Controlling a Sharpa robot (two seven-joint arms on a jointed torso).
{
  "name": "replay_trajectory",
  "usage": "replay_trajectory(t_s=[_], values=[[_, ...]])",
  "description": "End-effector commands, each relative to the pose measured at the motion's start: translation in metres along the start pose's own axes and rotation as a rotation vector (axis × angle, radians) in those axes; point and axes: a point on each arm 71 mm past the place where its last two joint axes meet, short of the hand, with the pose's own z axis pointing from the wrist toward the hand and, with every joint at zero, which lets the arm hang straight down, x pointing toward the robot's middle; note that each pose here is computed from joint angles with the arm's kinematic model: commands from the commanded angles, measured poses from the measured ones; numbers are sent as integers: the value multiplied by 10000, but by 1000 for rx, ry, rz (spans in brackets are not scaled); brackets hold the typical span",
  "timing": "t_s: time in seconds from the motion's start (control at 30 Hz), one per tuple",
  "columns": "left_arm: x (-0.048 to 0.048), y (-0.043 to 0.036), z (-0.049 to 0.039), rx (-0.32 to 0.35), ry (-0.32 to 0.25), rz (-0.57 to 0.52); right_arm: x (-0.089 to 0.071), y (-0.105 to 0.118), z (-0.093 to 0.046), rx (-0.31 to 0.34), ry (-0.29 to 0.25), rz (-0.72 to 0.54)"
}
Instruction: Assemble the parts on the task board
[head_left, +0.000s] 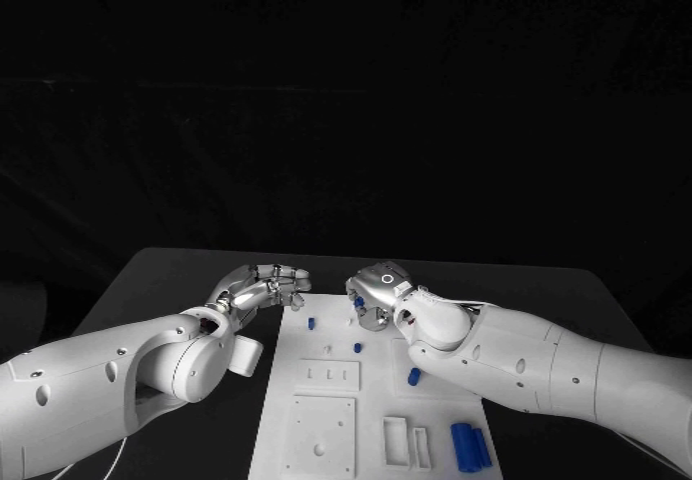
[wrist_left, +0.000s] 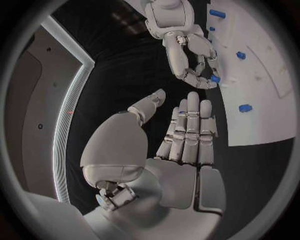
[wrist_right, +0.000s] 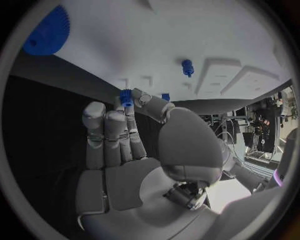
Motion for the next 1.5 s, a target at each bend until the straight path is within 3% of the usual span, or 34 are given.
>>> replay_trajectory(t_s=[0.03,0.93,1.5], values=[[24,-20,10,11,16,-1,-3,-8,15,6,-12,-26],[44,-44,11,16,20,0,34,9,107,11,-1,-25],[37,-46,16,12,20,1,61,7,101,4,33,-17]])
